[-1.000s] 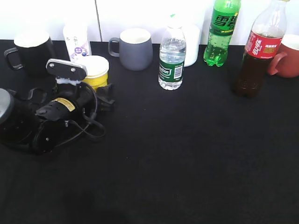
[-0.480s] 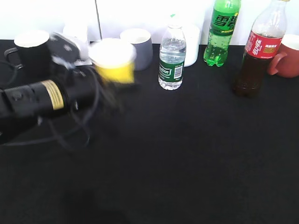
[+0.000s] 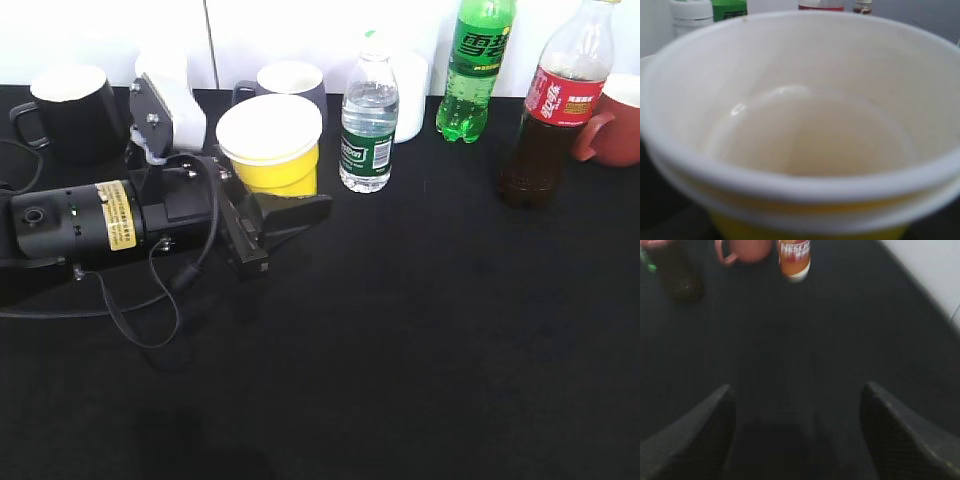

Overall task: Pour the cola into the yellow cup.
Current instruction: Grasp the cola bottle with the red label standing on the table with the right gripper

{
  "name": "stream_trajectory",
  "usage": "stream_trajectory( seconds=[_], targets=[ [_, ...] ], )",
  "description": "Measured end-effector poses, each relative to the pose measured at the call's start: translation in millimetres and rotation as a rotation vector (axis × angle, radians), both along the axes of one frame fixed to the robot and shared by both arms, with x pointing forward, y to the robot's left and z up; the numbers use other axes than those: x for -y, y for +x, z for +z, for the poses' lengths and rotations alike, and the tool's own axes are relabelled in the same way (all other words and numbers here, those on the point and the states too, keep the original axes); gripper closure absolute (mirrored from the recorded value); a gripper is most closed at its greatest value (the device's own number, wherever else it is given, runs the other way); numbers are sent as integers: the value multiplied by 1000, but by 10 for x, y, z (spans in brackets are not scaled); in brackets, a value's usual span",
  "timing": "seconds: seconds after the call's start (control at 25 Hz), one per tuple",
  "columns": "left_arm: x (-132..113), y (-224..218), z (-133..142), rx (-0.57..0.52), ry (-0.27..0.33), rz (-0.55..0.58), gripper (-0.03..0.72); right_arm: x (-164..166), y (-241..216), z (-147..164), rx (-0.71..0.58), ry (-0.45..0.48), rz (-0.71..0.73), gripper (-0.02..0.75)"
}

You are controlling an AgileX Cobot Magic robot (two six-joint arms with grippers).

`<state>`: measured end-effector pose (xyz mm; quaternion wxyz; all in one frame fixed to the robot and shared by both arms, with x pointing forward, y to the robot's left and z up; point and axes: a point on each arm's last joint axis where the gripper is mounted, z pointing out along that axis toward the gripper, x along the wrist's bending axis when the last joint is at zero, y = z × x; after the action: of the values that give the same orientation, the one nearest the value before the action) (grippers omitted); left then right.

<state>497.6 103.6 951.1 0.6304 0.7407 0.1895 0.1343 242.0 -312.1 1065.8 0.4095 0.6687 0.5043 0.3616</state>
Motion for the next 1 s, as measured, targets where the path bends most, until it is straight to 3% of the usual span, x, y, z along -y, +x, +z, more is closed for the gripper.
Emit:
stream_trajectory(
  seconds=[0.2, 0.28, 0.36, 0.48, 0.56, 0.68, 0.84, 1.0],
  targets=[
    [1, -2, 3, 2, -3, -2, 246, -52, 777, 478, 358, -81, 111, 152],
    [2, -2, 6, 3, -6, -3, 246, -70, 1190, 464, 365, -82, 149, 152],
    [3, -3, 8, 4, -9, -5, 246, -96, 1535, 273, 361, -100, 199, 152],
    [3, -4, 8, 4, -8, -6, 246, -156, 1817, -294, 290, -97, 285, 152],
    [3, -4, 8, 4, -8, -6, 246, -183, 1988, -598, 232, -58, 318, 152],
    [3, -4, 8, 4, -8, -6, 246, -218, 2208, -906, 189, 96, 322, 152],
    [3, -5, 6, 4, -8, -6, 246, -342, 2396, -1322, 172, 129, 472, 149],
    [3, -5, 6, 4, -8, -6, 246, -363, 2639, -1322, 208, 57, 534, 79]
  ],
)
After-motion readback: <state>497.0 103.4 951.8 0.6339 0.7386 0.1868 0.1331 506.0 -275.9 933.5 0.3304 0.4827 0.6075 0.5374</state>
